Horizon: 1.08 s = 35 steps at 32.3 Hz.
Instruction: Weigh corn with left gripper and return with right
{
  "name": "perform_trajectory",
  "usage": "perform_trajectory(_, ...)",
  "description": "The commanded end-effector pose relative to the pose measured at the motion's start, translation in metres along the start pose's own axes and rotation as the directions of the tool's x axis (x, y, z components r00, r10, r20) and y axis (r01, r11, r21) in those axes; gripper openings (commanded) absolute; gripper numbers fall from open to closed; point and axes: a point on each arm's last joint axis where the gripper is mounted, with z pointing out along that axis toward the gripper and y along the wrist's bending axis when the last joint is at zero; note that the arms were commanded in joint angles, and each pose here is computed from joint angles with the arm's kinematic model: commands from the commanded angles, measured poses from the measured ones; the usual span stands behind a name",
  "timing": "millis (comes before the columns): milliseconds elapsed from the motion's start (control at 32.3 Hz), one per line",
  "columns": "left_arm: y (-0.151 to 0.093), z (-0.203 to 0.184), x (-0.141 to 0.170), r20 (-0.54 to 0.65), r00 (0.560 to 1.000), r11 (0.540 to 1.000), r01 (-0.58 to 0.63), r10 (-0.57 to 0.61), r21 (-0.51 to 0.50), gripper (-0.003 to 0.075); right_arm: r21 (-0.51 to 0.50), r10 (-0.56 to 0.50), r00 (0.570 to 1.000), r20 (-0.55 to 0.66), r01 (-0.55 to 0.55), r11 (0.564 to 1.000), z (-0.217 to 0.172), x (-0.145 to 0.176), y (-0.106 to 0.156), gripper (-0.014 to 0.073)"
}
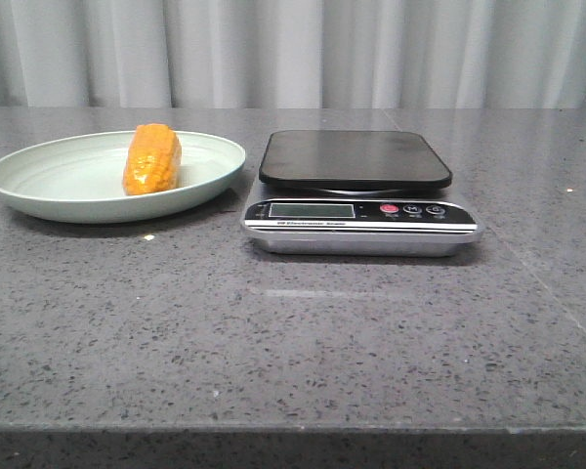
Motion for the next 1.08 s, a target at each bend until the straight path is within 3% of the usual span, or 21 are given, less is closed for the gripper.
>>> perform_trajectory(0, -0.003, -0.001, -0.014, 0.087, 0.996, 0.999, 0.001, -0.004, 0.032, 0.0127, -0.011, -0.032, 0.995, 0.095, 0.033, 0.999, 0.001, -0.008, 0.002, 0.0142)
perform_trajectory(620, -0.003, -0.001, -0.014, 0.084, 0.996, 0.999, 0.003, -0.006, 0.032, 0.0127, -0.001, -0.034, 0.999, 0.041, 0.034, 0.999, 0.004, 0.001, 0.000, 0.0142)
perform_trajectory(713, -0.003, -0.001, -0.013, 0.079, 0.994, 0.997, 0.068, -0.070, 0.022, 0.0127, -0.001, -0.034, 0.999, 0.041, 0.034, 0.999, 0.004, 0.001, 0.000, 0.0142)
perform_trajectory(744, -0.003, -0.001, -0.013, 0.081, 0.993, 0.996, 0.089, -0.089, 0.006, 0.0127, -0.001, -0.034, 0.999, 0.041, 0.034, 0.999, 0.004, 0.001, 0.000, 0.0142)
perform_trajectory(899, 0.004, 0.000, -0.011, 0.088, 0.994, 0.982, -0.050, 0.067, -0.184, 0.0127, -0.001, -0.034, 0.999, 0.041, 0.034, 0.999, 0.004, 0.001, 0.000, 0.0142)
perform_trajectory(1054, 0.019, 0.003, 0.012, 0.063, 0.986, 0.901, -0.114, 0.154, -0.418, 0.0127, -0.001, -0.034, 0.999, 0.041, 0.034, 0.999, 0.004, 0.001, 0.000, 0.0142)
